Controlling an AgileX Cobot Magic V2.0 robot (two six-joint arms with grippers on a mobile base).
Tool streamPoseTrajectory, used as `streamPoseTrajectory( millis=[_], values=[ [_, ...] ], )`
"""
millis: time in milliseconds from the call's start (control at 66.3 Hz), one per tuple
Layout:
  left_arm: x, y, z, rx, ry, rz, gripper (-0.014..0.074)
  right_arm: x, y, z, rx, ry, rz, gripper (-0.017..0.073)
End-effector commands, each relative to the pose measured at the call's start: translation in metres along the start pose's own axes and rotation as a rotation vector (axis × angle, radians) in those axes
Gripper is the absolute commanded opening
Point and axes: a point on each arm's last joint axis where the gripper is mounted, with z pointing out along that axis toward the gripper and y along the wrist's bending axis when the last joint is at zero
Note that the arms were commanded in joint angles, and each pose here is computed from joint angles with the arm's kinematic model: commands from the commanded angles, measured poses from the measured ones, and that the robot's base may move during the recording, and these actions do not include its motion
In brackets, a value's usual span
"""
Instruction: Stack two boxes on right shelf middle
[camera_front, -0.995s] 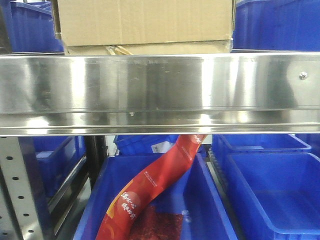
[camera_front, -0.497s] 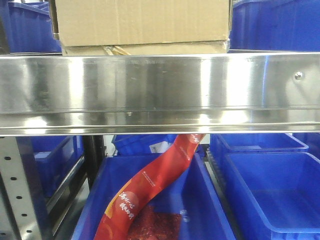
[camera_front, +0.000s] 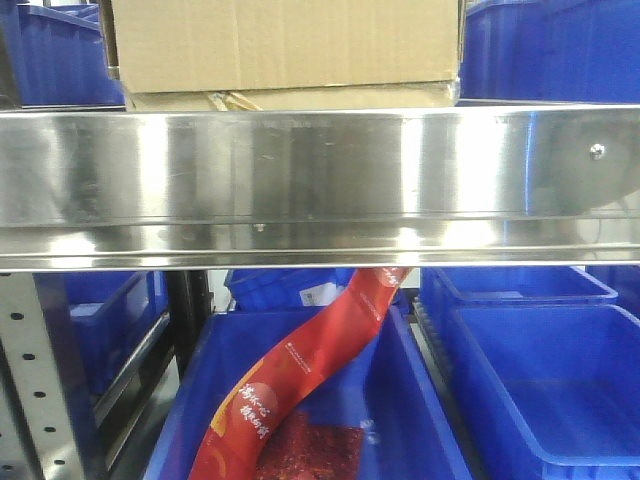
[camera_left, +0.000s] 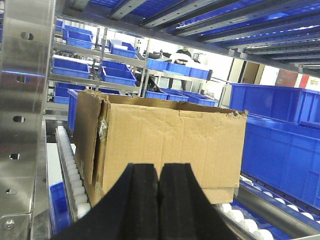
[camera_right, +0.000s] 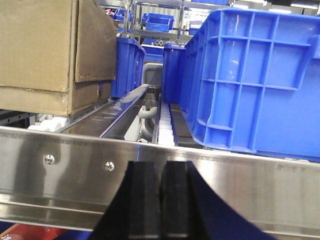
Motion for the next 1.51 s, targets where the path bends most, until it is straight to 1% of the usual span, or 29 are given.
streamPoseTrajectory(
  millis=[0, 889, 935, 965, 980, 1025, 1115, 1130, 1161, 1266, 1341, 1432, 1492],
  values=[
    [-0.002, -0.001, -0.001, 0.014, -0.025, 0.003, -0.0091, -0.003, -0.001, -0.001, 0.011, -0.032, -0.004, -0.0169],
    [0.001, -0.001, 0.000, 0.014, -0.019, 0.003, -0.0091, -0.003, -0.001, -0.001, 0.011, -0.032, -0.004, -0.0169],
    [0.005, 0.000, -0.002, 0.012, -0.015, 0.020, -0.0091, -0.003, -0.001, -0.001, 0.011, -0.032, -0.004, -0.0169],
    [0.011, 0.002, -0.004, 0.002, -0.007, 0.019, -0.0091, -0.003, -0.001, -0.001, 0.011, -0.032, -0.004, -0.0169],
    [0.013, 0.002, -0.005, -0.002, -0.005, 0.042, -0.0091, -0.003, -0.001, -0.001, 0.011, -0.032, -0.004, -0.0169],
    [0.023, 0.005, -0.008, -0.020, 0.009, 0.077, -0.0093, -0.003, -0.001, -0.001, 0.011, -0.032, -0.004, -0.0169],
    [0.045, 0.013, -0.015, -0.083, 0.018, 0.154, -0.0093, -0.003, -0.001, -0.001, 0.011, -0.032, -0.004, -0.0169],
    [0.048, 0.014, -0.016, -0.095, 0.019, 0.185, -0.0093, -0.003, -0.001, -0.001, 0.011, -0.032, -0.004, -0.0169],
    [0.057, 0.017, -0.019, -0.125, 0.028, 0.227, -0.0093, -0.003, -0.001, -0.001, 0.011, -0.032, -0.004, -0.0169],
    [0.083, 0.027, -0.028, -0.219, 0.044, 0.241, -0.0093, -0.003, -0.001, -0.001, 0.011, -0.032, -0.004, -0.0169],
    [0.096, 0.032, -0.033, -0.269, 0.047, 0.254, -0.0093, -0.003, -0.001, -0.001, 0.011, -0.032, -0.004, -0.0169],
    [0.110, 0.036, -0.039, -0.323, 0.045, 0.258, -0.0093, -0.003, -0.001, -0.001, 0.011, -0.032, -0.004, -0.0169],
    [0.122, 0.041, -0.040, -0.355, 0.067, 0.255, -0.0093, -0.003, -0.001, -0.001, 0.011, -0.032, -0.004, -0.0169]
  ],
)
